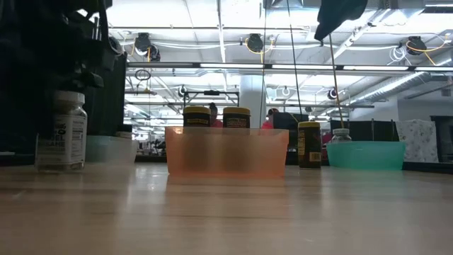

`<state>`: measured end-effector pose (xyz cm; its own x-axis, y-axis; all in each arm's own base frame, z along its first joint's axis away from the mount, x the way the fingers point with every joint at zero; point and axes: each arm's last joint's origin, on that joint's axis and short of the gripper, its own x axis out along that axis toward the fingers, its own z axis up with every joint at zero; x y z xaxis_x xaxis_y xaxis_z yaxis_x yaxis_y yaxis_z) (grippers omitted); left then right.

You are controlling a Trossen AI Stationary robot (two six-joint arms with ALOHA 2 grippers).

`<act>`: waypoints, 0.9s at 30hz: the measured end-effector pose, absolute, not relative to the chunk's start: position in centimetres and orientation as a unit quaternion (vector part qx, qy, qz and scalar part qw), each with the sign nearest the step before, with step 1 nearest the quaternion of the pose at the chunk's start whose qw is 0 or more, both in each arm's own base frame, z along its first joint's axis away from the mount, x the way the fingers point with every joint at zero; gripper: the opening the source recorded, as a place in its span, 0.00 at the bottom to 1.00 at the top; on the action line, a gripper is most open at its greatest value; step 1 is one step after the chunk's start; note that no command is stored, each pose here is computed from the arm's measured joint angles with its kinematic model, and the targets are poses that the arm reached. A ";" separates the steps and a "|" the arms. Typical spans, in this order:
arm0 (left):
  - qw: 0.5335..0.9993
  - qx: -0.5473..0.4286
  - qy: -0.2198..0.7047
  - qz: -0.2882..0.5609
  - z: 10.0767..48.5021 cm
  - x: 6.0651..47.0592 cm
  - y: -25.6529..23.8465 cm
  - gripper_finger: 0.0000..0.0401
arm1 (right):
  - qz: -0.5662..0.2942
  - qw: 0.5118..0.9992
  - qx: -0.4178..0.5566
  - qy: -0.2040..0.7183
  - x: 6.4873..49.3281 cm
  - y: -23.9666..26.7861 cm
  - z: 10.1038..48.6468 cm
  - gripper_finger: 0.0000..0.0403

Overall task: Sort spices by type
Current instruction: Put the top white seasoning bottle into the green bin

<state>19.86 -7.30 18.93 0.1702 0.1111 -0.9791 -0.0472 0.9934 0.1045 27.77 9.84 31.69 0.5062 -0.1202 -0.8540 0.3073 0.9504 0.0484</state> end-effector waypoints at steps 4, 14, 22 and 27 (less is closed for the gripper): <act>0.781 0.027 0.623 0.042 20.6 20.2 -7.9 0.51 | -0.135 0.872 0.073 0.464 28.0 9.6 31.8 0.45; 0.850 0.041 0.525 0.031 26.2 21.4 -8.6 0.51 | -0.130 0.910 0.023 0.393 29.3 9.7 32.7 0.45; 0.913 0.077 0.398 -0.034 28.7 24.6 -10.0 0.51 | -0.097 0.937 -0.027 0.334 32.2 9.5 32.5 0.50; 0.925 0.127 0.356 -0.031 28.6 26.1 -10.3 0.51 | -0.064 0.949 -0.059 0.303 34.3 9.6 31.8 0.61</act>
